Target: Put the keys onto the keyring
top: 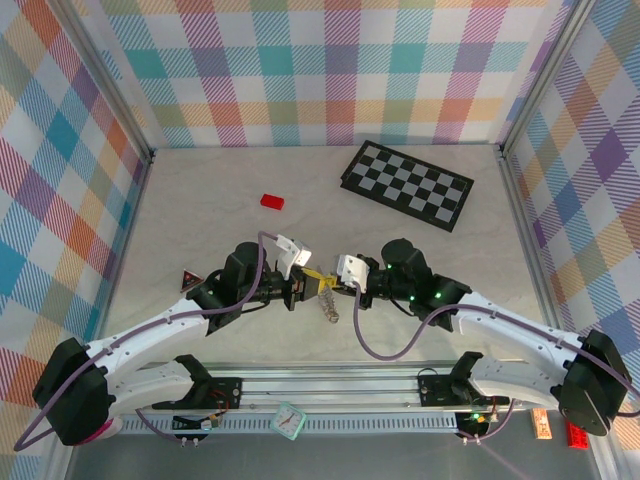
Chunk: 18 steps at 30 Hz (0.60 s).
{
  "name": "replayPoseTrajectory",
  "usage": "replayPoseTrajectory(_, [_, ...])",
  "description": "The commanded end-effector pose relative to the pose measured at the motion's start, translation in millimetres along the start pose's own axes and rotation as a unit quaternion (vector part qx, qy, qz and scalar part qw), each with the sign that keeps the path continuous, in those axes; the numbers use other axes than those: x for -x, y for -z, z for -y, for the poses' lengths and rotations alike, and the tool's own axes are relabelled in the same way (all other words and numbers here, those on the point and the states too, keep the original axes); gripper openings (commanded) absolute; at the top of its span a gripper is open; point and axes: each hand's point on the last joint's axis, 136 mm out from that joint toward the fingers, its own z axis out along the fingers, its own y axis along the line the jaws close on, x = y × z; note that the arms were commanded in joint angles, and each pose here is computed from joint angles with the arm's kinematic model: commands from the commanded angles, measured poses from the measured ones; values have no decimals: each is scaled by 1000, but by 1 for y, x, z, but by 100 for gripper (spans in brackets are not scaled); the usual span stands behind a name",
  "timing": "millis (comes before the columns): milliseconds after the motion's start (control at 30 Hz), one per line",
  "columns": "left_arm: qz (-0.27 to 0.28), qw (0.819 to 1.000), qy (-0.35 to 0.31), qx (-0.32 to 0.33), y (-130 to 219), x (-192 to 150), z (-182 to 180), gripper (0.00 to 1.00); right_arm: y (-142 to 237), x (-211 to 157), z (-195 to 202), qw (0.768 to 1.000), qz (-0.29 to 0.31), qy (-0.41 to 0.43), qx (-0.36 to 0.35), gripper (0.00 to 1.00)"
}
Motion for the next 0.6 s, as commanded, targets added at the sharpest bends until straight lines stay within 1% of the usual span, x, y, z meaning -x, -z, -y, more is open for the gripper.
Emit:
replayPoseTrajectory(0, [64, 997, -32, -27, 8, 32, 14, 0, -4, 3, -18, 998, 8, -34, 55, 0])
replayPoseTrajectory(133, [67, 997, -35, -24, 9, 32, 14, 0, -5, 2, -16, 997, 11, -46, 53, 0])
replayPoseTrajectory(267, [71, 996, -39, -22, 12, 31, 14, 0, 2, 7, -11, 997, 22, -55, 44, 0])
replayPoseTrajectory(433, [71, 996, -43, -20, 11, 30, 12, 0, 13, 11, -1, 997, 37, -62, 19, 0])
replayPoseTrajectory(500, [70, 996, -45, -21, 11, 30, 13, 0, 14, 9, 2, 998, 34, -61, 10, 0])
replayPoseTrajectory(567, [68, 996, -50, -23, 10, 29, 13, 0, 15, 5, 8, 998, 29, -59, -14, 0])
